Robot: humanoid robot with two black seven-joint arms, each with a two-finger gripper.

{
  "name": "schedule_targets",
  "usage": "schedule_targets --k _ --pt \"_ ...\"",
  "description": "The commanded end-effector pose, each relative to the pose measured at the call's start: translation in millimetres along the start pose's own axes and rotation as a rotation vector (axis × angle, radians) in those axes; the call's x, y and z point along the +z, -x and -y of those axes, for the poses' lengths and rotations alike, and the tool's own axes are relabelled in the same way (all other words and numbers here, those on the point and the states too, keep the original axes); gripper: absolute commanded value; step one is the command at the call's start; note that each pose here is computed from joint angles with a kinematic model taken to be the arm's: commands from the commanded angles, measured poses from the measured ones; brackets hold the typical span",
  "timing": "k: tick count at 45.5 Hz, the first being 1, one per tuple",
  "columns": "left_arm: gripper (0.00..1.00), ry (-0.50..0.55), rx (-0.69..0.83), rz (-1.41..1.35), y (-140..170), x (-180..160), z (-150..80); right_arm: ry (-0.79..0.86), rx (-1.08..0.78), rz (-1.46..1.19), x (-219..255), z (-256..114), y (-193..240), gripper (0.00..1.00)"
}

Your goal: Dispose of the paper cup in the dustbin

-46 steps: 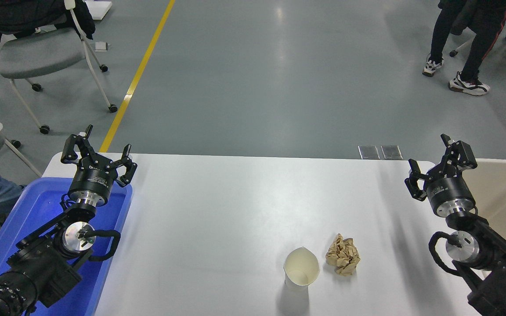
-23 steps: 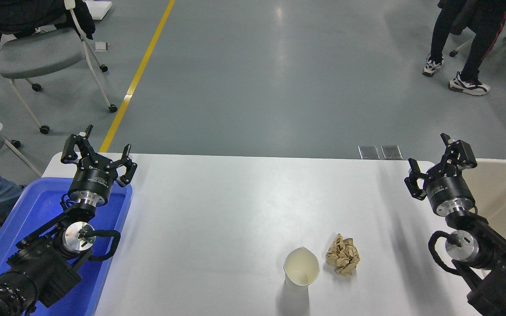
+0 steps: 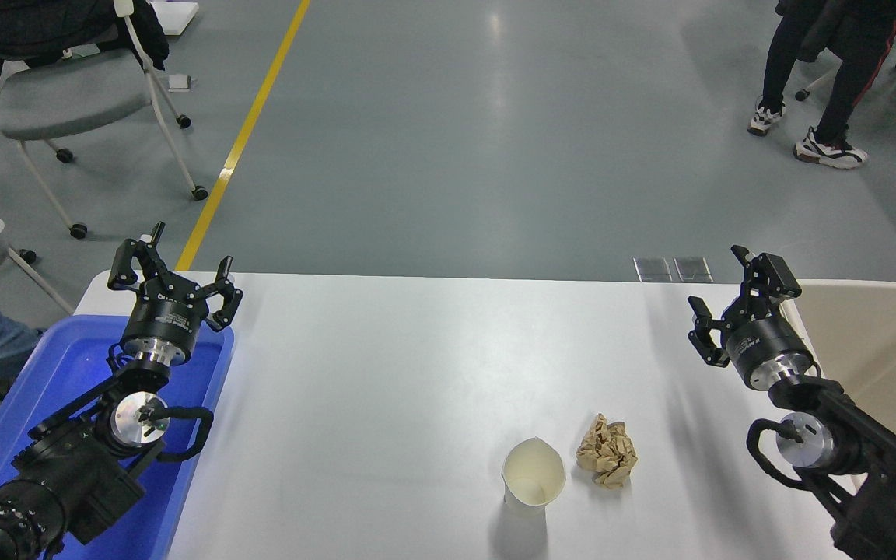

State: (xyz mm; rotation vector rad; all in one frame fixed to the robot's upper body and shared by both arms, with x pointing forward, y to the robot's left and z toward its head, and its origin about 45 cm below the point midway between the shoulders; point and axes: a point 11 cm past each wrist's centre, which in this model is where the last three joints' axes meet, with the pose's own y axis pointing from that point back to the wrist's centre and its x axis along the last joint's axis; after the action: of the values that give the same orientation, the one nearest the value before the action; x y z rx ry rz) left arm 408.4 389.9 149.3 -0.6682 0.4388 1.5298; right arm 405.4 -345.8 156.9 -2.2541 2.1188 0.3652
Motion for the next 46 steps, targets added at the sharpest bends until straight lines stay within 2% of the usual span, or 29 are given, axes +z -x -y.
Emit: schedule_targets --k 1,7,18,24,34,46 --pt "1.00 0.000 0.000 0.000 0.0 0.0 0.0 0.035 -0.098 -0.169 -22.5 6.1 19.7 0.99" --pt "1.00 0.000 0.000 0.000 0.0 0.0 0.0 0.080 -0.130 -0.361 -31.6 11.0 28.0 0.99" --pt "1.00 0.000 0.001 0.001 -0.1 0.0 0.0 0.274 -0.240 -0.674 -42.3 5.8 49.3 0.99" --pt "1.00 0.000 0.000 0.000 0.0 0.0 0.0 0.281 -0.319 -0.866 -49.1 0.0 67.1 0.99" --pt "1.00 0.000 0.000 0.000 0.0 0.0 0.0 0.194 -0.475 -1.192 -55.7 -1.1 101.4 0.99" --pt "1.00 0.000 0.000 0.000 0.0 0.0 0.0 0.297 -0.763 -1.429 -38.5 -20.8 130.3 0.99"
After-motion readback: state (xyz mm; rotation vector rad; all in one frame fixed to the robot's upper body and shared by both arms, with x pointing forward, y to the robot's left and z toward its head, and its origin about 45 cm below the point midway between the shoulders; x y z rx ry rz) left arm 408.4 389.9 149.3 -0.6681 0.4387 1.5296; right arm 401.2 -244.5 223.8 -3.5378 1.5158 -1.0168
